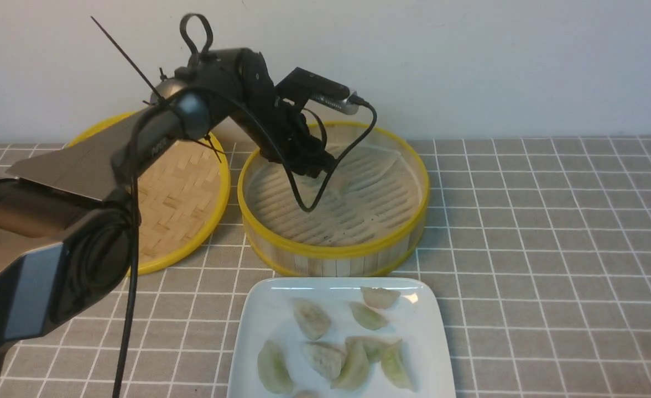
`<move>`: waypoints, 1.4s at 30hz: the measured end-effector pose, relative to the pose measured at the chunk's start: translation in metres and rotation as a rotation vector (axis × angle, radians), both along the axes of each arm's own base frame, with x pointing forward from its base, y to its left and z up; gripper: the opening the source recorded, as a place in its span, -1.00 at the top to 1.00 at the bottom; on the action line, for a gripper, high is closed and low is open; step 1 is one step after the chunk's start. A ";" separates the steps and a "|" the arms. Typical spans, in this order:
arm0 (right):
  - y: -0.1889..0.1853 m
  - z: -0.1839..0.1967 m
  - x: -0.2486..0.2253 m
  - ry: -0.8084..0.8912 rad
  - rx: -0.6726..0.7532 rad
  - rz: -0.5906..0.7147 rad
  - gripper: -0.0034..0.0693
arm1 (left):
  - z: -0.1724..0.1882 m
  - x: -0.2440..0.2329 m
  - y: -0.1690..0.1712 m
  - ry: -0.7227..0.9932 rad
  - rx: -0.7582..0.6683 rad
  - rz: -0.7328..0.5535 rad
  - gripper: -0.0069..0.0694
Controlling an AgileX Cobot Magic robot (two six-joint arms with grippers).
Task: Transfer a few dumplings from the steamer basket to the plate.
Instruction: Use the left arm to grab a dumpling from the steamer, then use the left arm to put the dumpling into the plate
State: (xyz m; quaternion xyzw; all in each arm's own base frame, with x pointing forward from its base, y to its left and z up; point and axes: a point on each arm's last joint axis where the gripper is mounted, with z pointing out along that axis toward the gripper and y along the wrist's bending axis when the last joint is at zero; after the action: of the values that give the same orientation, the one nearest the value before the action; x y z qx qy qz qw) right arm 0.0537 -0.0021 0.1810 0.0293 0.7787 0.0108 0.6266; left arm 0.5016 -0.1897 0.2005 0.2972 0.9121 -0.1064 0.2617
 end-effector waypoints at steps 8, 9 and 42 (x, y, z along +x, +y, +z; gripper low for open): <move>0.000 0.000 0.000 0.000 0.000 0.000 0.95 | 0.106 -0.029 0.007 -0.033 -0.021 -0.049 0.15; 0.000 0.000 0.000 0.001 0.000 0.000 0.95 | 0.115 -0.032 0.007 -0.045 -0.028 -0.048 0.15; 0.000 0.000 0.000 0.000 0.000 0.000 0.95 | 0.006 -0.248 -0.006 0.444 0.065 -0.165 0.16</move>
State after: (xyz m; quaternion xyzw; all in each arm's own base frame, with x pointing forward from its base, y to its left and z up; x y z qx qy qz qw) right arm 0.0537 -0.0021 0.1808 0.0292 0.7787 0.0109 0.6266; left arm 0.2535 -0.1955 0.2061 0.3483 0.9229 -0.1605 0.0357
